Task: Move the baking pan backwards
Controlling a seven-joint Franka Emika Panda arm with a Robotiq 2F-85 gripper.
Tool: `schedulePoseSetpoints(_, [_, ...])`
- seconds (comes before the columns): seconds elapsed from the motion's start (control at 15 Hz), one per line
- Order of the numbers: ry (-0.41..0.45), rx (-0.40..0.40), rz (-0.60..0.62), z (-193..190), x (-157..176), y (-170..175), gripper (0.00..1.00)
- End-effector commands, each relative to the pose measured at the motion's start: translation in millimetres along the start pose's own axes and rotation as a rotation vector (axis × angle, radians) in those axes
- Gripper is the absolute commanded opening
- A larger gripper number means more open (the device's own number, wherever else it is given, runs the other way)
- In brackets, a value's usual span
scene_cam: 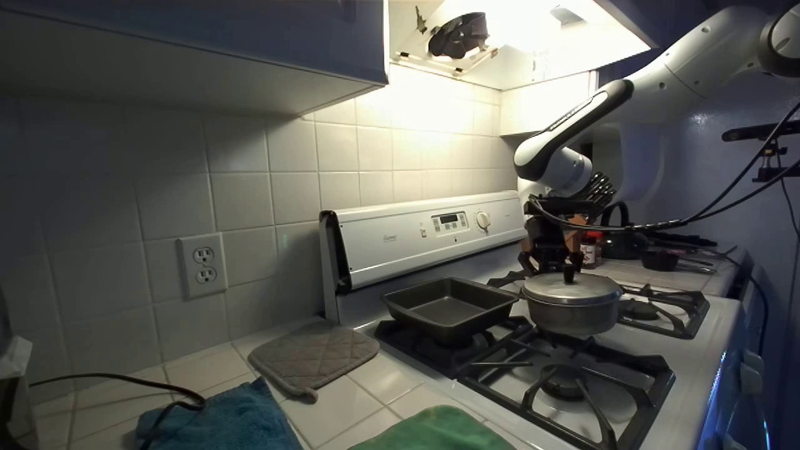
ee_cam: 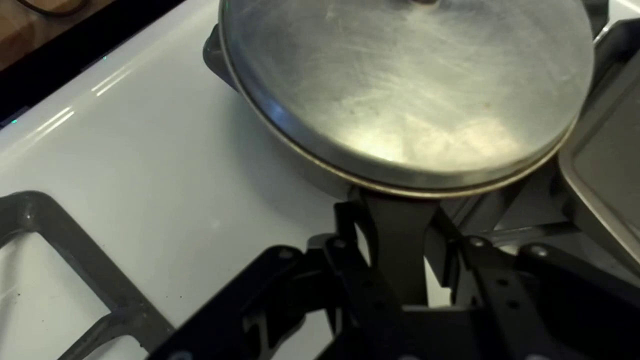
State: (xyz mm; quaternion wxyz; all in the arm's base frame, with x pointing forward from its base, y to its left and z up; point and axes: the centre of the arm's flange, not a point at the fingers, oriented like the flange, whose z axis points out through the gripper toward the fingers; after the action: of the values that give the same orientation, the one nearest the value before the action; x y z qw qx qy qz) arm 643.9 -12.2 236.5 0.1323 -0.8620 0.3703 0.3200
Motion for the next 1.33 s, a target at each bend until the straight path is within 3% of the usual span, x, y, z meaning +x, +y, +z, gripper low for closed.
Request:
schedulePoseSetpoints(0.0, [0.013,-0.004,-0.022,10.9,-29.9,3.0,0.12])
schedulePoseSetpoints(0.67, [0.086,0.003,-0.100,44.3,-57.4,-23.5,0.12])
schedulePoseSetpoints(1.27, [0.078,-0.003,-0.138,56.2,-72.2,-33.2,0.12])
